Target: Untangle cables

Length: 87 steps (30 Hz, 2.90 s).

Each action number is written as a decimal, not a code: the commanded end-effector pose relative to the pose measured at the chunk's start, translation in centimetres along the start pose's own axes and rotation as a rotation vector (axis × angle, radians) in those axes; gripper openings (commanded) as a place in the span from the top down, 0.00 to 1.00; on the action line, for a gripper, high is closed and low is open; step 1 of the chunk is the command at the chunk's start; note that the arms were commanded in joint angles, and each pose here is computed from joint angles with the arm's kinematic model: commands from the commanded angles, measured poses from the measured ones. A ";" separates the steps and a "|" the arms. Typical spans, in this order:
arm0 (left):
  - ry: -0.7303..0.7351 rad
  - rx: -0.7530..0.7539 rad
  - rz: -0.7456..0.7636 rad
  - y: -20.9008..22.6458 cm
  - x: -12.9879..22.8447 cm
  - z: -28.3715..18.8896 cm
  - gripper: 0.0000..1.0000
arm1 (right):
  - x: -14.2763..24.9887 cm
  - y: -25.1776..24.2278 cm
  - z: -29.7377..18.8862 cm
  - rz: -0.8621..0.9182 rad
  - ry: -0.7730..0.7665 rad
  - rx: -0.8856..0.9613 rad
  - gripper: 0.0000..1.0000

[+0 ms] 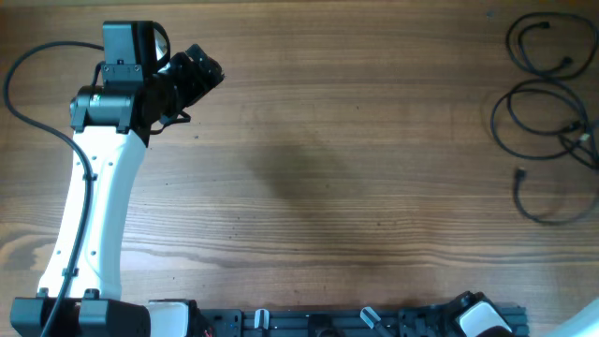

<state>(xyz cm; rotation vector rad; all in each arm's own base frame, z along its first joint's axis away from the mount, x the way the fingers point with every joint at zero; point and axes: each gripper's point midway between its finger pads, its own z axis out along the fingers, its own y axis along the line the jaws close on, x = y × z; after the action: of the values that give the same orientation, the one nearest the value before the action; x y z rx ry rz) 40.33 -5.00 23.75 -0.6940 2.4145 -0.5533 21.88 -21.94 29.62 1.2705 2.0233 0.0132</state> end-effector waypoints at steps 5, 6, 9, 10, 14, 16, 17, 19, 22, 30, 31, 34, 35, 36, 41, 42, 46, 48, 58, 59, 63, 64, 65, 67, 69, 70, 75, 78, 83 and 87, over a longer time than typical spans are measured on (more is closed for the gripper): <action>-0.006 -0.022 0.020 0.5 -0.2 0.4 0.10 | -2.5 -2.7 0.2 0.076 -0.064 0.087 0.96; -0.006 -0.022 0.020 0.5 -0.2 0.4 0.10 | -2.5 -3.1 0.9 0.081 -0.047 0.103 0.96; -0.005 -0.022 0.019 0.5 -0.2 0.4 0.10 | -2.3 -3.7 2.5 0.093 -0.002 0.118 0.91; -0.005 -0.022 0.020 0.5 -0.2 0.4 0.10 | -2.2 -4.0 3.2 0.098 0.018 0.123 0.79; -0.005 -0.022 0.020 0.5 -0.2 0.4 0.10 | -1.1 -4.3 5.8 0.113 0.118 0.108 0.39; -0.006 -0.022 0.020 0.5 -0.2 0.4 0.10 | -0.5 -3.9 6.8 0.088 0.161 0.076 0.33; -0.005 -0.022 0.020 0.5 -0.2 0.4 0.10 | -0.3 -3.7 7.1 0.077 0.176 0.065 0.30; -0.005 -0.022 0.020 0.5 -0.2 0.4 0.10 | 0.2 -2.8 7.5 0.054 0.202 0.033 0.28; -0.005 -0.022 0.020 0.5 -0.2 0.4 0.07 | 1.1 -0.2 7.6 -0.028 0.234 -0.055 0.25; -0.005 -0.023 0.019 0.5 -0.2 0.4 0.00 | 7.2 10.3 6.5 -0.385 0.359 -0.345 0.21; -0.005 -0.023 0.019 0.5 -0.2 0.4 0.00 | 8.4 11.8 6.2 -0.434 0.375 -0.376 0.20; -0.005 -0.023 0.019 0.5 -0.2 0.4 0.00 | 11.1 15.1 4.9 -0.538 0.403 -0.450 0.20; -0.005 -0.023 0.019 0.5 -0.2 0.4 0.00 | 11.9 16.1 4.3 -0.573 0.407 -0.475 0.19; -0.005 -0.023 0.019 0.5 -0.2 0.4 0.00 | 12.4 16.9 3.8 -0.599 0.410 -0.495 0.18; -0.005 -0.023 0.019 0.5 -0.2 0.4 0.00 | 13.9 20.4 -0.9 -0.740 0.364 -0.584 0.14; -0.005 -0.023 0.019 0.5 -0.2 0.4 0.00 | 14.0 20.7 -2.1 -0.757 0.354 -0.593 0.14; -0.005 -0.023 0.019 0.5 -0.2 0.4 0.00 | 15.0 21.0 -6.1 -0.779 0.350 -0.641 0.00; -0.005 -0.023 0.019 0.5 -0.2 0.4 0.00 | 15.5 20.5 -7.1 -0.719 0.380 -0.630 0.00; -0.005 -0.023 0.019 0.5 -0.2 0.4 0.00 | 15.3 19.7 -7.3 -0.432 0.436 -0.520 0.00; -0.005 -0.023 0.019 0.5 -0.2 0.4 0.00 | 15.4 19.8 -7.4 -0.457 0.437 -0.533 0.00; -0.005 -0.023 0.019 0.5 -0.2 0.4 0.00 | 15.4 20.1 -7.8 -0.561 0.406 -0.580 0.00; -0.005 -0.023 0.019 0.5 -0.2 0.4 0.00 | 15.3 20.2 -7.8 -0.598 0.389 -0.593 0.01; -0.005 -0.023 0.019 0.5 -0.2 0.4 0.00 | 15.2 20.6 -7.6 -0.641 0.368 -0.610 0.00; -0.005 -0.023 0.019 0.5 -0.2 0.4 0.00 | 15.0 21.3 -7.6 -0.720 0.304 -0.657 0.00; -0.005 -0.023 0.019 0.5 -0.2 0.4 0.00 | 15.0 22.4 -8.3 -0.835 0.174 -0.750 0.00; -0.005 -0.023 0.019 0.5 -0.2 0.4 0.00 | 15.1 22.6 -8.4 -0.850 0.138 -0.771 0.00; -0.005 -0.023 0.019 0.5 -0.2 0.4 0.00 | 16.2 21.7 -8.5 -0.853 -0.011 -0.848 0.00; -0.005 -0.023 0.019 0.5 -0.2 0.4 0.00 | 16.8 20.7 -8.3 -0.849 -0.112 -0.887 0.00; -0.005 -0.023 0.019 0.5 -0.2 0.4 0.00 | 18.1 18.3 -7.7 -0.832 -0.305 -0.928 0.00; -0.005 -0.023 0.019 0.5 -0.2 0.4 0.00 | 19.0 17.1 -6.8 -0.810 -0.440 -0.944 0.00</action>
<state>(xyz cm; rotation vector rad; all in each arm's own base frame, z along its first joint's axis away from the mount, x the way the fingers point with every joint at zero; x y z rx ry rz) 40.35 -4.81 23.71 -0.6898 2.4137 -0.5364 27.06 4.62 31.86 -0.1664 1.7133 0.3187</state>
